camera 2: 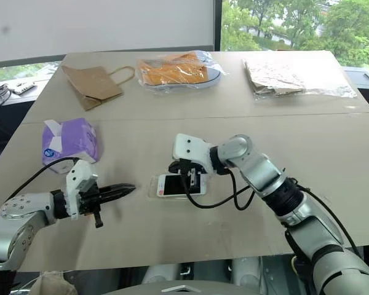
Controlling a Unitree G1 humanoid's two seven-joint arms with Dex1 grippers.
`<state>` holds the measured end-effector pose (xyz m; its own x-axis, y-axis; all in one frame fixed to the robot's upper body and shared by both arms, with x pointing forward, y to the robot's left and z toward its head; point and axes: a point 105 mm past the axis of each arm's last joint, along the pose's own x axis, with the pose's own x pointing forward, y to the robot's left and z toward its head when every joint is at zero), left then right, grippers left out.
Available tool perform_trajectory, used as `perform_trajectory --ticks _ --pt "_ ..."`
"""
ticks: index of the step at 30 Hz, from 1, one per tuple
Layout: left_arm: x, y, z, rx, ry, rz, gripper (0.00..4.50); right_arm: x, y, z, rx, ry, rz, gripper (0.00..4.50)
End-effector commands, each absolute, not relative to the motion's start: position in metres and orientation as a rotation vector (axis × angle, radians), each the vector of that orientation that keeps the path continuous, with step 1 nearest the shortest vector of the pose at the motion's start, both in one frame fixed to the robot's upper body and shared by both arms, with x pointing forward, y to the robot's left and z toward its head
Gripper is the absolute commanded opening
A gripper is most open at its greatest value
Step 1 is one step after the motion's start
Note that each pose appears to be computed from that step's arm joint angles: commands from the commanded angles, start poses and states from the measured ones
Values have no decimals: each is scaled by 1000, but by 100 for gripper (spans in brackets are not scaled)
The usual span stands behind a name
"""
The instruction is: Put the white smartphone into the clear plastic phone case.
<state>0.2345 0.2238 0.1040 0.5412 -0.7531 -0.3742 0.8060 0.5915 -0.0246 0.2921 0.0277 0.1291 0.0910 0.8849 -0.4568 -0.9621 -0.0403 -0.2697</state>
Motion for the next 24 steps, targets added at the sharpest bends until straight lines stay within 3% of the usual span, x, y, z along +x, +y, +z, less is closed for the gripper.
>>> perform_trajectory --ticks 1,7,13,24 --pt "233 222 119 192 317 -941 0 292 42 131 -630 124 1533 8" --pt "229 221 117 204 328 -929 0 291 50 100 -712 236 1588 8" --pt "227 219 114 208 338 -923 0 283 46 92 -749 297 1649 8" --pt "228 212 111 215 346 -933 0 286 30 57 -899 445 1620 8"
